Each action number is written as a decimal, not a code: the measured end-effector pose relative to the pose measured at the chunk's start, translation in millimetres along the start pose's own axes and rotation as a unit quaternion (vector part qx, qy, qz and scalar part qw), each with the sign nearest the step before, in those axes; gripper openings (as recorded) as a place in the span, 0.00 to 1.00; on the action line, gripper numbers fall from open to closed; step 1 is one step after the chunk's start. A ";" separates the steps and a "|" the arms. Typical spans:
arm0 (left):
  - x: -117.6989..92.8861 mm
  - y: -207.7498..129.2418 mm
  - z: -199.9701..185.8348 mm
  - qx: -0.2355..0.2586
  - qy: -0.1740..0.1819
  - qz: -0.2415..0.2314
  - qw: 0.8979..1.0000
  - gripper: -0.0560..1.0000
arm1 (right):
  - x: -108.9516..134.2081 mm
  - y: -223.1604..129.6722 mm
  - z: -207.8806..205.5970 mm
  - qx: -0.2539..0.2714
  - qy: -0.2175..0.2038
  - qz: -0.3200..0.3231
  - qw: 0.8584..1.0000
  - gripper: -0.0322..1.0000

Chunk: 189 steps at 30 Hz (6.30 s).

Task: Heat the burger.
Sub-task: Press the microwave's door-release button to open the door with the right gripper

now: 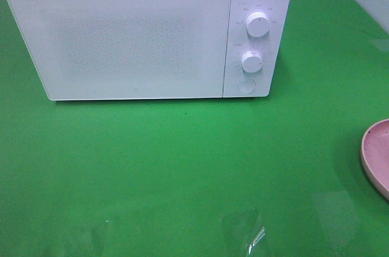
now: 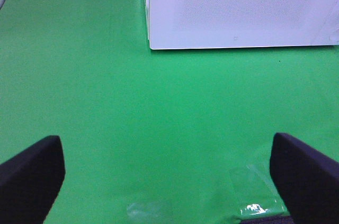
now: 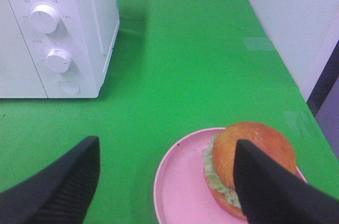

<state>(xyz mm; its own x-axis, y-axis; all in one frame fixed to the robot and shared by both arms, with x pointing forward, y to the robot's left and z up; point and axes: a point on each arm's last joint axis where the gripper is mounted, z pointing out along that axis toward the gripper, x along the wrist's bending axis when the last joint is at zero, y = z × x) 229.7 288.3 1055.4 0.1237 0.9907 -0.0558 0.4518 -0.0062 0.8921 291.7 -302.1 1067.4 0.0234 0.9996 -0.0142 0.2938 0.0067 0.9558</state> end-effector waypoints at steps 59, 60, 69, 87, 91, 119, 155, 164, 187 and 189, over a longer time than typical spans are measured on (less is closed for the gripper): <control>0.0 0.3 0.0 -0.001 0.000 0.000 1.000 0.97 | 30.5 -22.5 165.1 -0.121 0.014 -0.028 0.992 0.69; 0.0 0.3 0.0 -0.001 0.000 0.000 1.000 0.97 | 38.3 -26.9 168.1 -0.114 0.013 -0.036 0.993 0.69; 0.0 0.3 0.0 -0.001 0.000 0.000 1.000 0.97 | 69.8 -39.8 170.6 -0.128 -0.001 -0.046 0.991 0.69; 0.0 0.3 0.0 -0.001 0.000 0.000 1.000 0.97 | 105.9 -64.1 159.9 -0.108 -0.007 -0.030 0.994 0.69; 0.0 0.3 0.0 -0.001 0.000 0.000 1.000 0.97 | 122.8 -70.6 160.5 -0.093 0.003 -0.032 0.995 0.69; 0.0 0.3 0.0 -0.001 0.000 0.000 1.000 0.97 | 159.0 -76.5 185.5 -0.081 0.007 0.090 0.993 0.65; 0.0 0.3 0.0 -0.001 0.000 0.000 1.000 0.97 | 158.6 -87.2 194.0 0.013 0.032 0.629 0.777 0.03; 0.0 0.3 0.0 -0.001 0.000 0.000 1.000 0.97 | 151.1 -90.9 208.2 0.034 0.035 0.654 0.755 0.03; 0.0 0.3 0.0 -0.001 0.000 0.000 1.000 0.97 | 165.5 -113.9 272.8 0.072 0.056 0.667 0.740 0.03; 0.0 0.3 0.0 -0.001 0.000 0.000 1.000 0.97 | 164.6 -113.9 277.3 0.069 0.054 0.667 0.739 0.03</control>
<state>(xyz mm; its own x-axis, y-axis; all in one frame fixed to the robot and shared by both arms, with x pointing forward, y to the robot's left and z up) 229.8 288.3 1055.7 0.1235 0.9908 -0.0557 0.4492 -0.0058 0.8934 527.0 -145.6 874.8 0.3062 0.1096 0.9456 0.1739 -0.9831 0.0576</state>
